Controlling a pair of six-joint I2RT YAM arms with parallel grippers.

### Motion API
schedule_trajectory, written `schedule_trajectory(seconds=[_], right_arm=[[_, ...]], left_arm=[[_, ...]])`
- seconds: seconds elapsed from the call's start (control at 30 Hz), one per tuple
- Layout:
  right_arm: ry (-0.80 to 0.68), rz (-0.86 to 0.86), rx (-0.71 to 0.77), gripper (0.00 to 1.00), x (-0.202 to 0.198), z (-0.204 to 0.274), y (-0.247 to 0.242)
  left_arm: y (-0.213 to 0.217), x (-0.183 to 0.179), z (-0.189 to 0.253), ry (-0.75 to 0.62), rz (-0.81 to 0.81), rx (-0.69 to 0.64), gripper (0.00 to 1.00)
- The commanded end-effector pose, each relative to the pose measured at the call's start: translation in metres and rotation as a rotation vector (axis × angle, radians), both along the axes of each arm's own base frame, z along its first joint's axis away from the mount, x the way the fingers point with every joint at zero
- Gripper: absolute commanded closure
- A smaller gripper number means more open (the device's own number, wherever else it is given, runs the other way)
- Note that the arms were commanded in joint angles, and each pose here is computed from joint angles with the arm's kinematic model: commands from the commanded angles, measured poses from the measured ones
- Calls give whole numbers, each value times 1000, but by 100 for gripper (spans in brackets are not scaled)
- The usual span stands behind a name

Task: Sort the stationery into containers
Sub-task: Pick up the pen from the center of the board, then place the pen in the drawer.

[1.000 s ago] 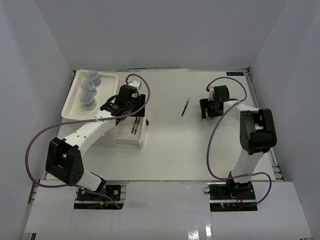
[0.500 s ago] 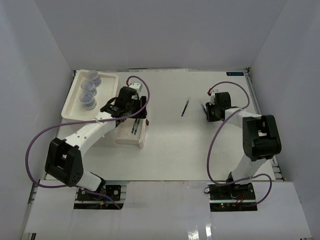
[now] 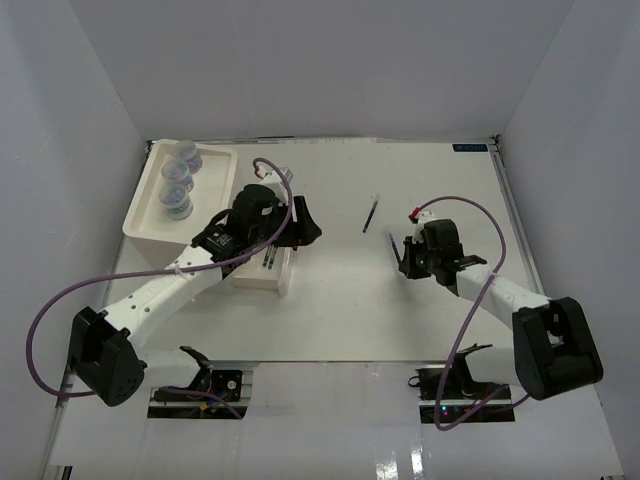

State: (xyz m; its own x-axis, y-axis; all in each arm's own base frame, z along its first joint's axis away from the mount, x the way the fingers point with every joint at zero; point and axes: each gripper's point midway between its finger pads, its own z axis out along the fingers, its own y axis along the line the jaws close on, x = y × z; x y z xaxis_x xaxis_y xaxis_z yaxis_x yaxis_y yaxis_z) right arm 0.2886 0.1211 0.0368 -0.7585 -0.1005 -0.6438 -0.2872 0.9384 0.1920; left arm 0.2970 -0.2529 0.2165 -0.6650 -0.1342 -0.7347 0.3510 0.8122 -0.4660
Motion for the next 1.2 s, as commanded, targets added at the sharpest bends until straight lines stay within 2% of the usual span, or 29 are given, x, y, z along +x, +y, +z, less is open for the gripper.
schedule_trajectory(seconds=[0.0,0.17,0.3,0.6,0.83,0.97,1.1,1.17], right_arm=[[-118,19,151,92,-4,39,34],[-225,78,346,92,-23,85,82],[-267,109,442,92,-35,106,104],[-290,157,535,92,-47,123,124],[-300,185,568,92,-54,127,131],[-297,191,577,92,-57,124,133],[-295,192,583,92,-59,121,133],[-291,189,579,92,-60,118,131]], left_arm=[[-27,-17,-1,49,-8,-81,27],[-68,-26,-3,103,-24,-170,25],[-95,-24,9,88,-40,-197,25],[-110,-3,-4,85,46,-166,28],[-115,7,-15,92,66,-142,47],[-120,9,-15,91,61,-140,62],[-121,9,-16,96,54,-139,85],[-120,9,-18,89,53,-128,91]])
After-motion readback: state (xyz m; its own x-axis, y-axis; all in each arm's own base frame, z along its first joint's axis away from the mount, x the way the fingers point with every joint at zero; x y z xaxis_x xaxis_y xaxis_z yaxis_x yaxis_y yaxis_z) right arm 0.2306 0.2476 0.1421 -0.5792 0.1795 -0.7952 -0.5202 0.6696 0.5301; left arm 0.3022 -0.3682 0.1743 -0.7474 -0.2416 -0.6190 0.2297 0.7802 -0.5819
